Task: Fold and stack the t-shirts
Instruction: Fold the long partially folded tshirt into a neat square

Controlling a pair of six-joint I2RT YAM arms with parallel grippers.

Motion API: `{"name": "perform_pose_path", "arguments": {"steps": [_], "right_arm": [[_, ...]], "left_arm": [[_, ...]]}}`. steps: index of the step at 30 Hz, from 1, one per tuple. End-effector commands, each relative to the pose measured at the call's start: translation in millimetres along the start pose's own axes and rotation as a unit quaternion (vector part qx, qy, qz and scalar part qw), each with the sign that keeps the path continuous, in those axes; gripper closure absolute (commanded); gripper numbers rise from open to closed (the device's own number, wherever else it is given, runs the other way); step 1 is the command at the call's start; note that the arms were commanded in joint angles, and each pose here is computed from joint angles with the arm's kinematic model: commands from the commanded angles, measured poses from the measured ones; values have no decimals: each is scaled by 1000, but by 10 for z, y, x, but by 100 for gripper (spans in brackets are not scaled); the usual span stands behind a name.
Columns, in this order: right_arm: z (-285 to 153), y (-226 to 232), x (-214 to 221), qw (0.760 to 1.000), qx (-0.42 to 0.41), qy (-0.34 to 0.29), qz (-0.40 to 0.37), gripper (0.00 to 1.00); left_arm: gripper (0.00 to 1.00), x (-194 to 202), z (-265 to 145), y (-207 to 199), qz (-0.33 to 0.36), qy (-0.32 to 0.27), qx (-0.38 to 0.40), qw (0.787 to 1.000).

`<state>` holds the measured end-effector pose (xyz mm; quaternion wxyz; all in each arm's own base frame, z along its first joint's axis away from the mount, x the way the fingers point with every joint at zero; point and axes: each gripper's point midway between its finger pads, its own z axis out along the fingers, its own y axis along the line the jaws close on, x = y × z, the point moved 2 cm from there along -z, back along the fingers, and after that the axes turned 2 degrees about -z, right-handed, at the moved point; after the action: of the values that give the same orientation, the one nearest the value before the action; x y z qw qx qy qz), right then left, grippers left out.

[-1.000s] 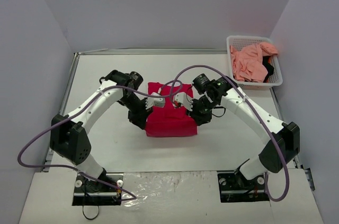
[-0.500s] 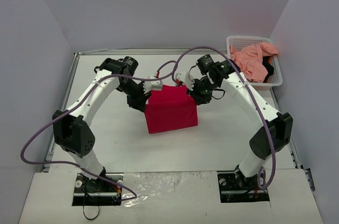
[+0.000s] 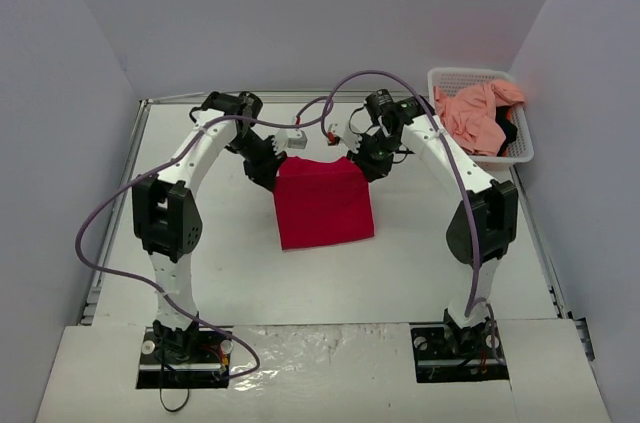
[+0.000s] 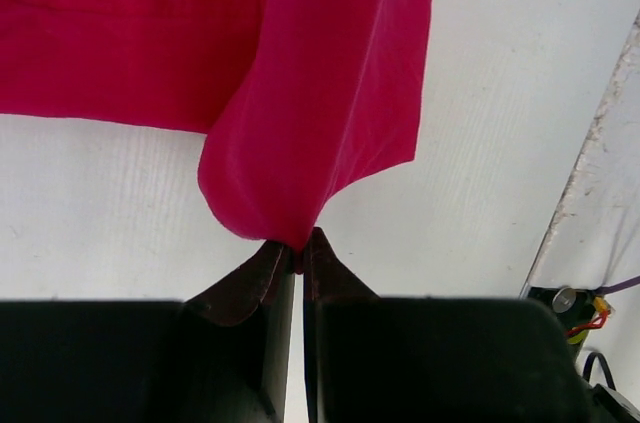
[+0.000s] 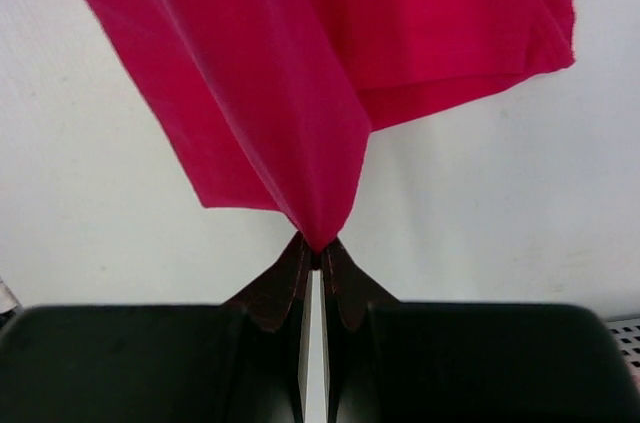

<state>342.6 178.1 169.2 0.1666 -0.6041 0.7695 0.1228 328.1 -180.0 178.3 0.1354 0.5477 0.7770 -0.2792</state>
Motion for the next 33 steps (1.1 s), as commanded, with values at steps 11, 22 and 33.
{"name": "perform_pose_path", "arguments": {"steps": [11, 22, 33], "right_arm": [[528, -1378, -209, 992, 122, -13, 38, 36], [255, -1478, -436, 975, 199, -60, 74, 9], [290, -231, -268, 992, 120, -36, 32, 11]], "left_arm": [[52, -273, -29, 1168, 2, -15, -124, 992], [8, -514, -653, 1188, -13, -112, -241, 964], [6, 310, -538, 647, -185, -172, -248, 935]]}}
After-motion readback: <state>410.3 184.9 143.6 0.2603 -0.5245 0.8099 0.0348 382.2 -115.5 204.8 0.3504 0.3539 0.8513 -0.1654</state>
